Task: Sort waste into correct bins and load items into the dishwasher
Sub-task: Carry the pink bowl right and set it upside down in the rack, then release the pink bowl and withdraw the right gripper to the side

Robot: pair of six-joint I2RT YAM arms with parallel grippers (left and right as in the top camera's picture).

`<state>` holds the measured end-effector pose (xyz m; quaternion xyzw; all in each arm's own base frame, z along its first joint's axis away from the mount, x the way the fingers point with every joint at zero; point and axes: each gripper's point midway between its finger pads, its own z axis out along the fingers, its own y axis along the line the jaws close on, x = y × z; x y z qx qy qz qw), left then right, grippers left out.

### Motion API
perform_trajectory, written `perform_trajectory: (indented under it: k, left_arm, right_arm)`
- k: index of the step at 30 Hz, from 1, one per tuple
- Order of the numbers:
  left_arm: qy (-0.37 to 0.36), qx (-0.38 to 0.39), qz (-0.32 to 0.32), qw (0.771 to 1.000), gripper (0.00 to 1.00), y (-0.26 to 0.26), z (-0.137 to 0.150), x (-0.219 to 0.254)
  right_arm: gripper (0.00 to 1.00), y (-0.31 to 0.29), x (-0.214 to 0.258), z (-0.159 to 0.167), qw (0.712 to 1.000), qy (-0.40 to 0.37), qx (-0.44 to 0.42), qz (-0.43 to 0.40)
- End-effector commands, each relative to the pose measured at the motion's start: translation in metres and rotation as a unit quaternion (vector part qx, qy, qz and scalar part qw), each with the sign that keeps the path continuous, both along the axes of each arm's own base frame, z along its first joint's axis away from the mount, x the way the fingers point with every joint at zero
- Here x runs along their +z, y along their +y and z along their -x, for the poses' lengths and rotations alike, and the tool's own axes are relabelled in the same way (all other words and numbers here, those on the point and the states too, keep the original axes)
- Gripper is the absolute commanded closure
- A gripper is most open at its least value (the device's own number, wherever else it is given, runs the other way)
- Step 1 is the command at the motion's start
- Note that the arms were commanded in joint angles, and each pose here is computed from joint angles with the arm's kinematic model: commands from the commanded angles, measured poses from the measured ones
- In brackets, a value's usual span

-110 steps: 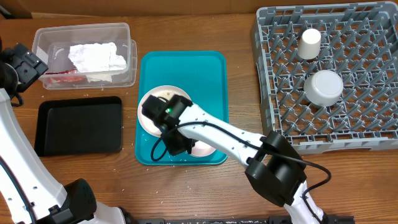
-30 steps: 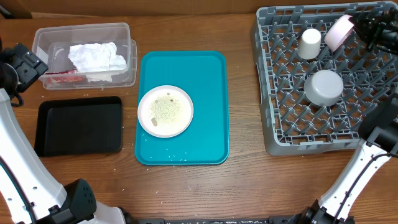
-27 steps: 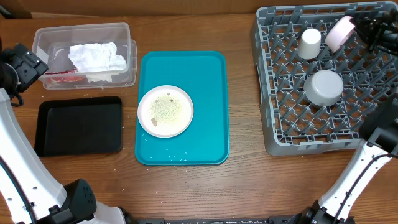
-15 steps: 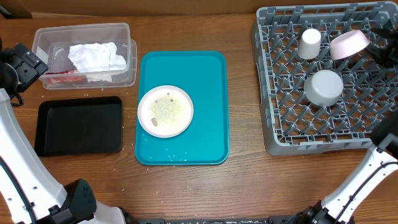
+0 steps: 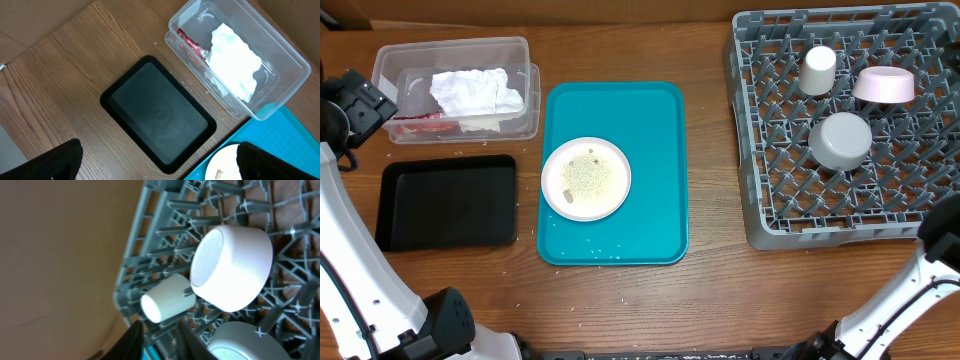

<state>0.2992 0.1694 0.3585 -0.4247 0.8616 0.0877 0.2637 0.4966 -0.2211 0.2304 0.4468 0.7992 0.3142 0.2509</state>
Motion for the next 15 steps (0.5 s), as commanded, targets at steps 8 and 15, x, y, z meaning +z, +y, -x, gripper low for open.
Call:
perform_trajectory:
  k: [8, 15]
  left_arm:
    - [-0.008, 0.005, 0.0, 1.0, 0.0, 0.0, 0.003, 0.004]
    - [-0.008, 0.006, 0.0, 1.0, 0.0, 0.0, 0.003, 0.004]
  right_arm:
    - [0.89, 0.029, -0.021, -0.053, 0.963, 0.051, -0.008, 0.264]
    - [0.89, 0.027, -0.052, -0.054, 0.938, 0.101, -0.032, 0.331]
